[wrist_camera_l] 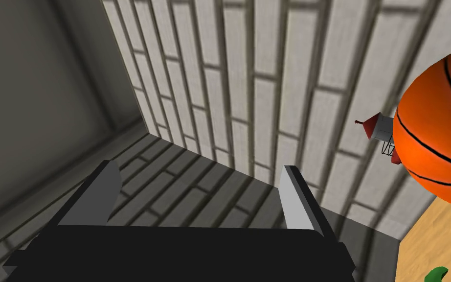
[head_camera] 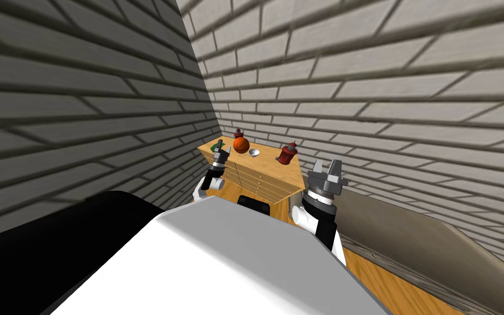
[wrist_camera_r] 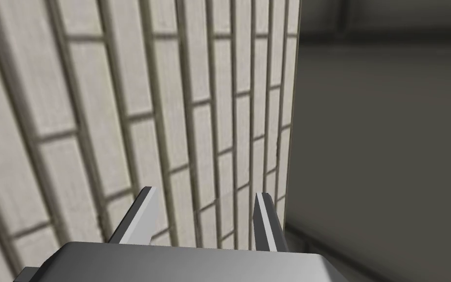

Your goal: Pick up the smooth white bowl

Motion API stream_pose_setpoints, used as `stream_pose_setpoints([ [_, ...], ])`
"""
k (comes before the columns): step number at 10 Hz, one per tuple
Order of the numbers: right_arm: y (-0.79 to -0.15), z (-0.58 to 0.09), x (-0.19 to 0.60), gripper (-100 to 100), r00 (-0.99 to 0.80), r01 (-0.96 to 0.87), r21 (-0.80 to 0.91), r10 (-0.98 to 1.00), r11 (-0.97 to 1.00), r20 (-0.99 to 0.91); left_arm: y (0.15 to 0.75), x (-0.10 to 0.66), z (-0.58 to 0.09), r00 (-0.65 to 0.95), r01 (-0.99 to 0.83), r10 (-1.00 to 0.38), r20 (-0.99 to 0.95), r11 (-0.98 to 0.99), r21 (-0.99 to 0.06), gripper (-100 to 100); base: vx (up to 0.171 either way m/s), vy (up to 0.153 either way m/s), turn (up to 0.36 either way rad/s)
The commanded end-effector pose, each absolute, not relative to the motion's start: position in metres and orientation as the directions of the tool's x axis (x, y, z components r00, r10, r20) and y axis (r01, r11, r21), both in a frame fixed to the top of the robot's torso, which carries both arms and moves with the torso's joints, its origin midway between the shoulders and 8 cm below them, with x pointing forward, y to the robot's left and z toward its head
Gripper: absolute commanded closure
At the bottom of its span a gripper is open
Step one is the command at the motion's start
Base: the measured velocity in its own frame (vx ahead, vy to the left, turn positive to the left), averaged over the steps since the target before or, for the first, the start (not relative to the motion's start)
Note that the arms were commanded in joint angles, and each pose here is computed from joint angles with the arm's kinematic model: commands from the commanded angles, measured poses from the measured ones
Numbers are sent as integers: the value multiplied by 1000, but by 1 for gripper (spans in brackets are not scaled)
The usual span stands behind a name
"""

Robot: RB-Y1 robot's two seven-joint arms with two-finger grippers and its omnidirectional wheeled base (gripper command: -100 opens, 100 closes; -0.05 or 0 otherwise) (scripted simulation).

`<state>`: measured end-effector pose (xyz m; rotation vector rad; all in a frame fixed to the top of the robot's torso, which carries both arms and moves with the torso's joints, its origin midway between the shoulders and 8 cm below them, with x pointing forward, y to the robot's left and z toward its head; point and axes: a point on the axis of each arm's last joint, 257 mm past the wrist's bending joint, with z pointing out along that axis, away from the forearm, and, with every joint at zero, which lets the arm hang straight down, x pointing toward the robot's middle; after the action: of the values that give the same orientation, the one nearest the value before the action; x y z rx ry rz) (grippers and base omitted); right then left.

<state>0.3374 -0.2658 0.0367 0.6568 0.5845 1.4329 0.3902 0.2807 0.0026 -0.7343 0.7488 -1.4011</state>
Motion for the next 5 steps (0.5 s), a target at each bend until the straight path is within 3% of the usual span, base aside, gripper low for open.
stream_pose_setpoints([
  [1, -266, 37, 337, 0, 59, -696, 717, 998, 24, 24, 282, 403, 3, 14, 558, -1000, -21, 25, -829, -100, -95, 52, -151],
  [5, -266, 37, 337, 0, 59, -696, 717, 998, 24, 24, 286, 427, -2, 5, 505, -1000, 0, 2, -863, -100, -73, 44, -97],
])
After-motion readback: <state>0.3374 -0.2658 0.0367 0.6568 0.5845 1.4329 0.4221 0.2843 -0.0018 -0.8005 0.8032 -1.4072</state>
